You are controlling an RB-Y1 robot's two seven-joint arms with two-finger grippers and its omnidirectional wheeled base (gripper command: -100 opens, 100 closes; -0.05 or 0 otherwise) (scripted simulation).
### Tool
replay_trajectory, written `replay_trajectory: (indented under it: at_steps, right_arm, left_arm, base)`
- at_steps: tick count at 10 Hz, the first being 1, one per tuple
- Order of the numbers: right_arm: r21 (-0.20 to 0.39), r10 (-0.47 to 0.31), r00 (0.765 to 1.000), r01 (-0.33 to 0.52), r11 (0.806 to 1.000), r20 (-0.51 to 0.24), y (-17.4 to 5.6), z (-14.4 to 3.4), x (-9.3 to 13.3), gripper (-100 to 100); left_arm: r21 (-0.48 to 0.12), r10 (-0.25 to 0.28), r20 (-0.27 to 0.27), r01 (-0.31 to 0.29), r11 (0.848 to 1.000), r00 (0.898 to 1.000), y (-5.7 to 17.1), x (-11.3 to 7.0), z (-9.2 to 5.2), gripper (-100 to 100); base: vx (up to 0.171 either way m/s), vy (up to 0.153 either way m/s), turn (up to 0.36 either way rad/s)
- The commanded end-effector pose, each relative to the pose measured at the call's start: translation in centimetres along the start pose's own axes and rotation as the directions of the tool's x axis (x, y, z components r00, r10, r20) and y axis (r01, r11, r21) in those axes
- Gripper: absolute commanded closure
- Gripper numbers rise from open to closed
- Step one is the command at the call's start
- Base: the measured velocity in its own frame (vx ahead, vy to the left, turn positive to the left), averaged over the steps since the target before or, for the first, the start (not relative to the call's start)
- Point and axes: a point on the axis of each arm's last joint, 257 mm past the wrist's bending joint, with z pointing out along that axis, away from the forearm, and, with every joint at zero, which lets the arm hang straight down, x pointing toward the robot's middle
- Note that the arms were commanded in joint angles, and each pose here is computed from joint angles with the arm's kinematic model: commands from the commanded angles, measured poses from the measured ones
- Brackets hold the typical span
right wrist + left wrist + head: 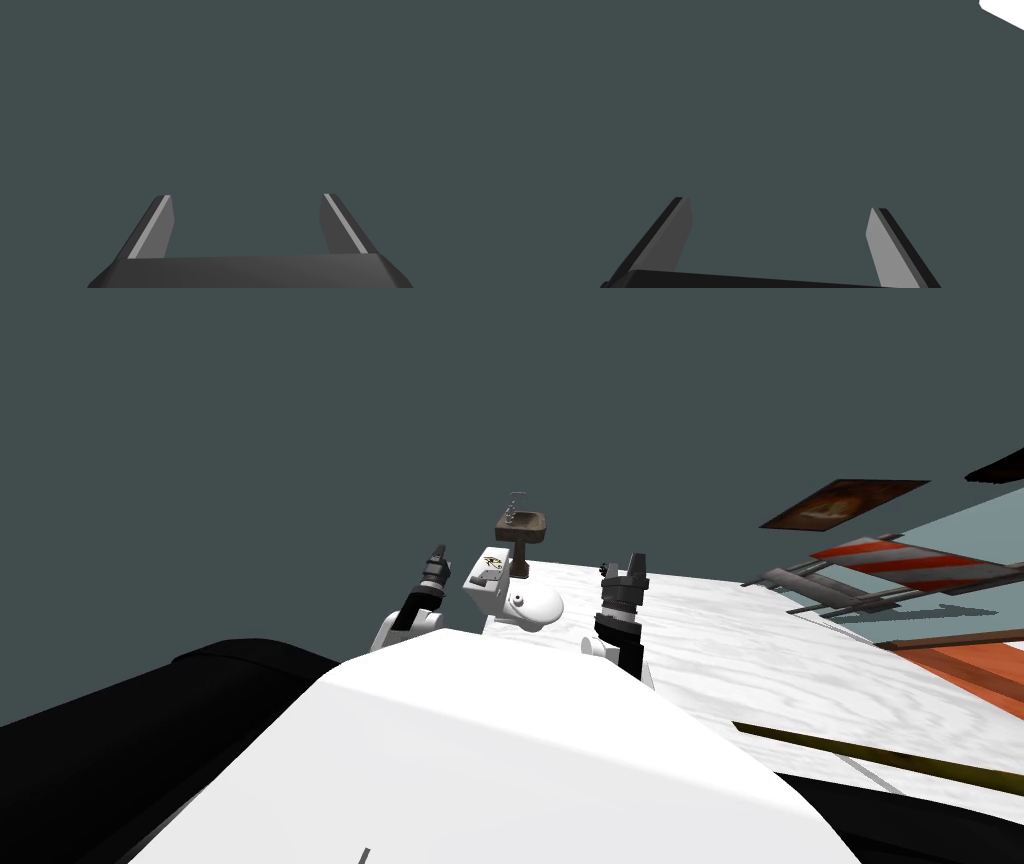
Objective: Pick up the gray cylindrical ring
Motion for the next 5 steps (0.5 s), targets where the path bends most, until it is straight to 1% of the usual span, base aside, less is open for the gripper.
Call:
replay_trajectory:
  at_steps: [1,2,3,4,5]
  right_arm:
    - [0.000,0.000,1.000,0.000,1.000,0.000,0.0,0.0,0.0,0]
    - [0.000,0.000,1.000,0.000,1.000,0.000,0.0,0.0,0.0,0]
    - [0.000,0.000,1.000,0.000,1.000,0.000,0.0,0.0,0.0,0]
    - [0.000,0.000,1.000,0.000,1.000,0.000,0.0,0.0,0.0,0]
    - [0.000,0.000,1.000,0.000,1.000,0.000,0.0,0.0,0.0,0]
  left_arm:
    - [-0.032,0.012,-0.001,-0.012,0.999,1.000,0.5,-0.2,0.2,-100]
    - [-0.059,0.012,-0.001,-0.012,0.998,1.000,1.2,-0.2,0.1,-100]
    - [-0.070,0.023,-0.002,-0.023,0.997,1.000,1.2,-0.4,0.3,-100]
    - [-0.100,0.023,-0.002,-0.023,0.995,1.000,2.0,-0.4,0.3,-100]
    - [-0.111,0.023,-0.002,-0.023,0.994,1.000,2.2,-0.4,0.2,-100]
  base:
    - [0.006,-0.010,-0.003]
    - [0.006,-0.010,0.000]
    - [0.012,-0.013,-0.002]
    - [0.014,-0.012,-0.001]
    - [0.006,-0.007,0.002]
